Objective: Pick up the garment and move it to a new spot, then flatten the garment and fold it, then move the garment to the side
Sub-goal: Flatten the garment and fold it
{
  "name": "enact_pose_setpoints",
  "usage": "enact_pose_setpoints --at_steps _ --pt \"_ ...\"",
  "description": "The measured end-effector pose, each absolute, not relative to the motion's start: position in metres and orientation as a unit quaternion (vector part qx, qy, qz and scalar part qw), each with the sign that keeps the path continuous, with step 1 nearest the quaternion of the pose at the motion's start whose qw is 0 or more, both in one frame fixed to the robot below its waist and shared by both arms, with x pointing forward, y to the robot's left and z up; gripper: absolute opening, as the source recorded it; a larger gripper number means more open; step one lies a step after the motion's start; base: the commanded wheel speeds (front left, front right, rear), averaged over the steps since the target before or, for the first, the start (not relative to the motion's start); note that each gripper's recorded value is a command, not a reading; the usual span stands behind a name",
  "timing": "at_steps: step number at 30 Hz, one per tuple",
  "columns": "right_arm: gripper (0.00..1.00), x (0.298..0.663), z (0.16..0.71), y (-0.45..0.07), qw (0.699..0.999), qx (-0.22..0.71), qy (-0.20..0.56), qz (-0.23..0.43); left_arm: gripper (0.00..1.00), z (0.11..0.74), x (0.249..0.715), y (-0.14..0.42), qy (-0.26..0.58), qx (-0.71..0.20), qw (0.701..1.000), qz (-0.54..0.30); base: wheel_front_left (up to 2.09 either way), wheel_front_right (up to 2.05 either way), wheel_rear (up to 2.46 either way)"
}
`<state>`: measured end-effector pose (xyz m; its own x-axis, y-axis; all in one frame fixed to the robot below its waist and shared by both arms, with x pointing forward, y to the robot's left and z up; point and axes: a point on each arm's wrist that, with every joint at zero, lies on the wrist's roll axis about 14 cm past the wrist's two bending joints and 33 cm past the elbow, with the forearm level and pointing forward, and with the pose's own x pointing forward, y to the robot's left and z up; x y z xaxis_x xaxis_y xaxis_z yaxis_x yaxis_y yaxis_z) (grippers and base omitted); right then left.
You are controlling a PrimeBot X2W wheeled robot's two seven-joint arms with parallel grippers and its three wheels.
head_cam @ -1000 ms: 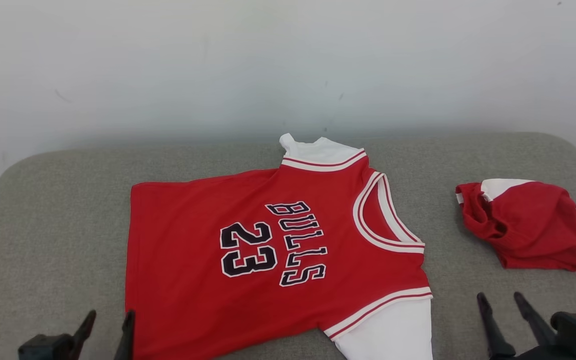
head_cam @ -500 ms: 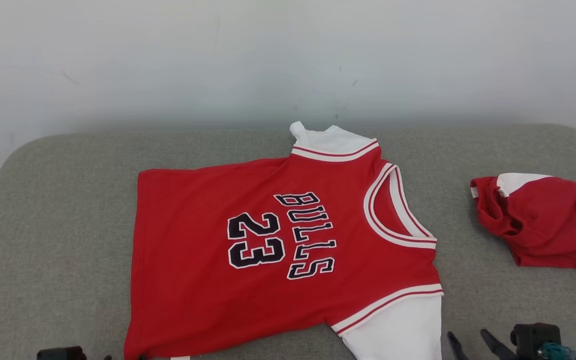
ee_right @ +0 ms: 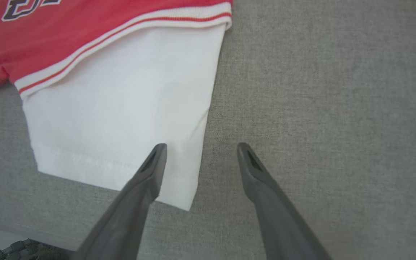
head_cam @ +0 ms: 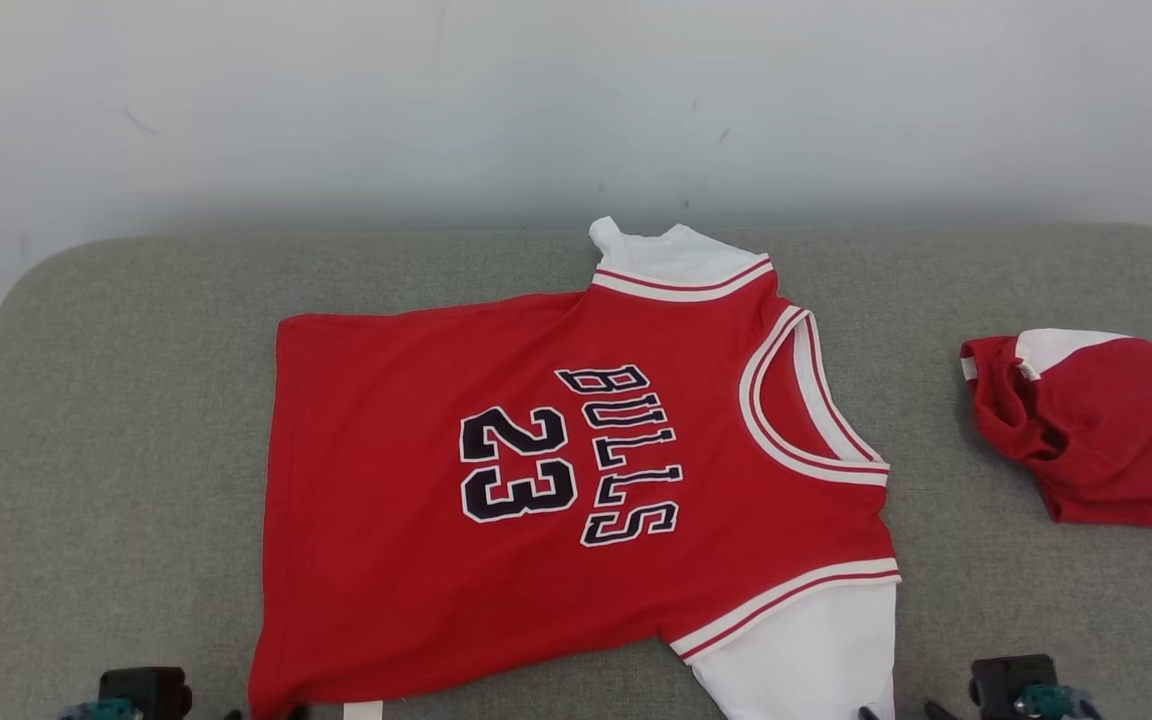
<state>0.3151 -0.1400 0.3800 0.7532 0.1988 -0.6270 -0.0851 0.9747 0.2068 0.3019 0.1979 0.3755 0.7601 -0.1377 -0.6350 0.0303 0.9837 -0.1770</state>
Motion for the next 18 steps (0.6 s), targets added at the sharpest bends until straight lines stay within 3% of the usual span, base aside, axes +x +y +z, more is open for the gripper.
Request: enact_pose_setpoints --at_steps 10,11,12,13,14,15,17,18 --pt "1.00 0.310 0.365 -0.121 0.914 0.086 0.384 0.096 1.00 0.360 0.302 0.194 0.378 -0.095 0.920 -0.046 0.00 0.00 0.00" --pt "0.85 0.310 0.365 -0.120 0.914 0.086 0.385 0.096 1.00 0.359 0.304 0.194 0.379 -0.096 0.919 -0.045 0.00 0.00 0.00" --pt "0.45 0.310 0.364 -0.120 0.913 0.085 0.387 0.097 1.00 0.358 0.305 0.194 0.381 -0.095 0.919 -0.045 0.00 0.00 0.00" --pt "0.45 0.310 0.364 -0.120 0.912 0.084 0.389 0.097 1.00 0.358 0.305 0.193 0.381 -0.095 0.918 -0.047 0.00 0.00 0.00" --pt "0.14 0.310 0.364 -0.120 0.912 0.084 0.389 0.097 1.00 0.358 0.305 0.193 0.381 -0.097 0.918 -0.048 0.00 0.00 0.00" --pt "0.00 0.311 0.364 -0.120 0.912 0.084 0.390 0.097 0.53 0.356 0.305 0.193 0.384 -0.097 0.917 -0.047 0.00 0.00 0.00" --pt "0.00 0.313 0.364 -0.118 0.911 0.083 0.391 0.099 0.13 0.355 0.304 0.193 0.384 -0.097 0.917 -0.046 0.00 0.00 0.00" --pt "0.00 0.312 0.364 -0.117 0.910 0.084 0.393 0.101 0.02 0.355 0.305 0.193 0.381 -0.094 0.918 -0.047 0.00 0.00 0.00"
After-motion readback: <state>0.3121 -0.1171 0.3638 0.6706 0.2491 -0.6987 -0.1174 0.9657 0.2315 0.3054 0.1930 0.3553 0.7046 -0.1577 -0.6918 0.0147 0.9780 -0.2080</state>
